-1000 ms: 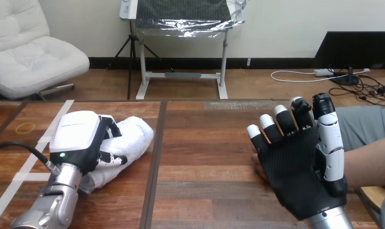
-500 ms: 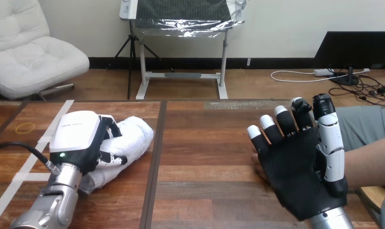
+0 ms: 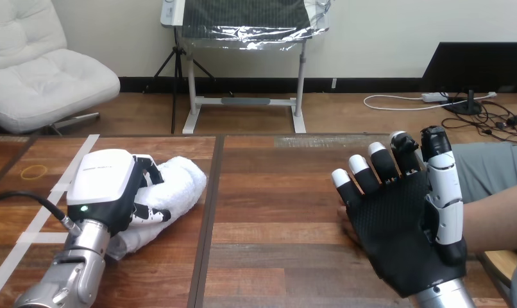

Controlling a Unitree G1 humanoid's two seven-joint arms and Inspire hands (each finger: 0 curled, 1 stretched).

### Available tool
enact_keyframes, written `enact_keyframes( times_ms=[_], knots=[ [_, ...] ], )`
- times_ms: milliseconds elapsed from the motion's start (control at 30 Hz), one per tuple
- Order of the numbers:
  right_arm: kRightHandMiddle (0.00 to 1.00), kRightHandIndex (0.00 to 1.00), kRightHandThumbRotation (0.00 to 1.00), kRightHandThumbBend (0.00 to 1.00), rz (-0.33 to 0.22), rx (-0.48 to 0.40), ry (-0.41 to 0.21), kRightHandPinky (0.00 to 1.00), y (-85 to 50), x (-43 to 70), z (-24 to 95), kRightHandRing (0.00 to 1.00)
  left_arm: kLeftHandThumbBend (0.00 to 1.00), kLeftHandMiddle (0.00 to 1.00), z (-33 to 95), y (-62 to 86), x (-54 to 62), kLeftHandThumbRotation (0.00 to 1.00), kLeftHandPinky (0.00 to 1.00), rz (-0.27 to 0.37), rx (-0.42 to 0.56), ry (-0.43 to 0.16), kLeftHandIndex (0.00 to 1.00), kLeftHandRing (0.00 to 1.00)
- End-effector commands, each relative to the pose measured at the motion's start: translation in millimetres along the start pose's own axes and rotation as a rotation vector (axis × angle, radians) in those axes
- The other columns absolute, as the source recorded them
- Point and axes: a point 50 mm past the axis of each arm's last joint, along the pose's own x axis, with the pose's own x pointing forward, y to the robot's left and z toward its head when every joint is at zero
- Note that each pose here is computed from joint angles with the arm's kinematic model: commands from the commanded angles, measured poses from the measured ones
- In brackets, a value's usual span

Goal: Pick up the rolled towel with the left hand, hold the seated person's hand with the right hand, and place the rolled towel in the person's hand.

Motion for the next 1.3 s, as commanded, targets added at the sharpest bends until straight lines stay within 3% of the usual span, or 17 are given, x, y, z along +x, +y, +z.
enact_keyframes(
  times_ms=[0,167,433,467,600,867,1267],
  knots=[
    [0.34,0.36,0.32,0.51,-0.081,0.030,0.000,0.16,-4.7,-26.1,-7.6,0.24,0.62,0.47,-0.7,-1.6,-0.1,0.01,0.37,-0.018,0.036,0.006,0.54,0.42],
    [0.34,0.37,0.32,0.51,-0.081,0.039,0.001,0.16,-5.2,-25.4,-7.6,0.25,0.62,0.50,0.4,-0.3,1.4,0.07,0.40,-0.022,0.040,0.016,0.55,0.45],
    [0.35,0.37,0.31,0.52,-0.082,0.029,0.005,0.17,-5.1,-23.5,-6.8,0.25,0.63,0.59,0.6,0.7,2.9,0.25,0.48,-0.056,0.075,0.046,0.63,0.55],
    [0.35,0.37,0.31,0.52,-0.082,0.028,0.004,0.17,-5.0,-23.4,-6.7,0.25,0.64,0.63,0.7,0.7,3.0,0.31,0.52,-0.060,0.080,0.050,0.67,0.58],
    [0.35,0.37,0.31,0.51,-0.081,0.028,0.004,0.16,-5.0,-23.0,-6.6,0.25,0.67,0.69,1.5,1.0,3.3,0.38,0.58,-0.072,0.086,0.070,0.72,0.65],
    [0.35,0.37,0.31,0.51,-0.075,0.029,0.006,0.16,-5.7,-22.1,-6.4,0.25,0.76,0.83,3.7,1.7,4.7,0.45,0.77,-0.101,0.106,0.136,0.85,0.80],
    [0.35,0.37,0.30,0.52,-0.083,0.030,0.010,0.16,-5.5,-21.3,-5.6,0.25,0.83,0.94,7.0,5.0,8.8,0.52,0.90,-0.150,0.146,0.216,0.94,0.93]
  ],
)
